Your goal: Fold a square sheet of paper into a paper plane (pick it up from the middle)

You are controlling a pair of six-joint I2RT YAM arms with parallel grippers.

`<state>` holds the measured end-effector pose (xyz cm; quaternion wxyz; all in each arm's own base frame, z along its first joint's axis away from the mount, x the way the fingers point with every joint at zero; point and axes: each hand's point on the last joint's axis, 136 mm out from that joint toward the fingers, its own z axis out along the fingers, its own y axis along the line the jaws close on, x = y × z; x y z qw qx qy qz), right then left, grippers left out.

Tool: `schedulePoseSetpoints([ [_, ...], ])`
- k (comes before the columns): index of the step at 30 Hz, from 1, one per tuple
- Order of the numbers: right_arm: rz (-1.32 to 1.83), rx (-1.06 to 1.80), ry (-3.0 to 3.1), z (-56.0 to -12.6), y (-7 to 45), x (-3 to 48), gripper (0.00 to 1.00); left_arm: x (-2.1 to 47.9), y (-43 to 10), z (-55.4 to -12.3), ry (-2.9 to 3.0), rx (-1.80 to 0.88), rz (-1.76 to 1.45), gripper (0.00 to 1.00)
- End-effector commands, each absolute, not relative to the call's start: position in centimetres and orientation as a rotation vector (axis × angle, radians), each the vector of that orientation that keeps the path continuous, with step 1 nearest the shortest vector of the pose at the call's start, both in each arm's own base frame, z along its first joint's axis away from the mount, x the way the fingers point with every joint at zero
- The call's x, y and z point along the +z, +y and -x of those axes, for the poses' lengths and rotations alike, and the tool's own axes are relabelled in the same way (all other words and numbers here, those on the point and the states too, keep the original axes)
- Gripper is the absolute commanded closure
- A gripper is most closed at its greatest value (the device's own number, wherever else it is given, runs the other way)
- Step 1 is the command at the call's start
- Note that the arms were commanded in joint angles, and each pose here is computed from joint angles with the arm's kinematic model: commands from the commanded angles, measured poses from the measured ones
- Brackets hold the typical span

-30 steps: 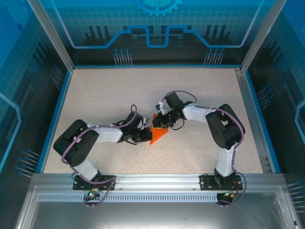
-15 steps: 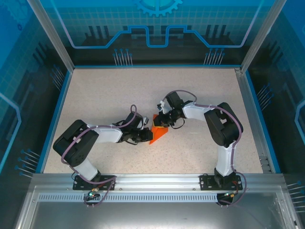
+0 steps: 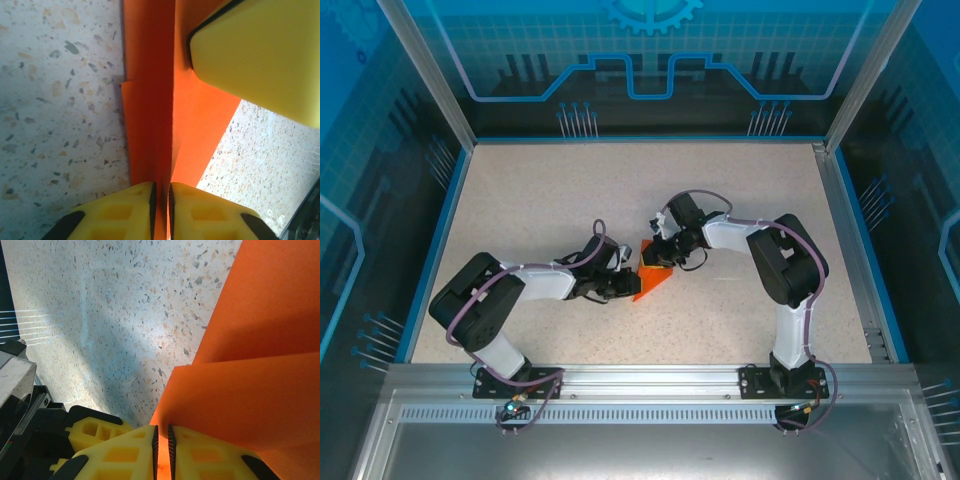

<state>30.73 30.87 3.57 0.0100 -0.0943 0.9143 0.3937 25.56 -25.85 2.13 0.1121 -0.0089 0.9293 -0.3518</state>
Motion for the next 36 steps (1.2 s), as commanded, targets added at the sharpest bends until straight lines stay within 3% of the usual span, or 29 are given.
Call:
schedulePoseSetpoints([
  [1,0.275,1.243,2.869,-30.7,30.6,3.5,0.84,3.3,-26.1,-25.4,2.7,-1.103,0.031,0.8],
  [8,0.274,1.244,2.872,-30.6,30.6,3.4,0.84,4.0,-26.3,-25.7,2.679,-1.119,0.026,0.77],
  [22,0.278,1.256,2.869,-30.4,30.5,3.8,0.83,2.4,-25.9,-25.1,2.721,-1.092,0.029,0.98],
  [36,0.293,1.252,2.869,-30.3,30.4,4.1,0.8,1.1,-26.0,-23.6,2.722,-1.144,-0.058,1.0],
])
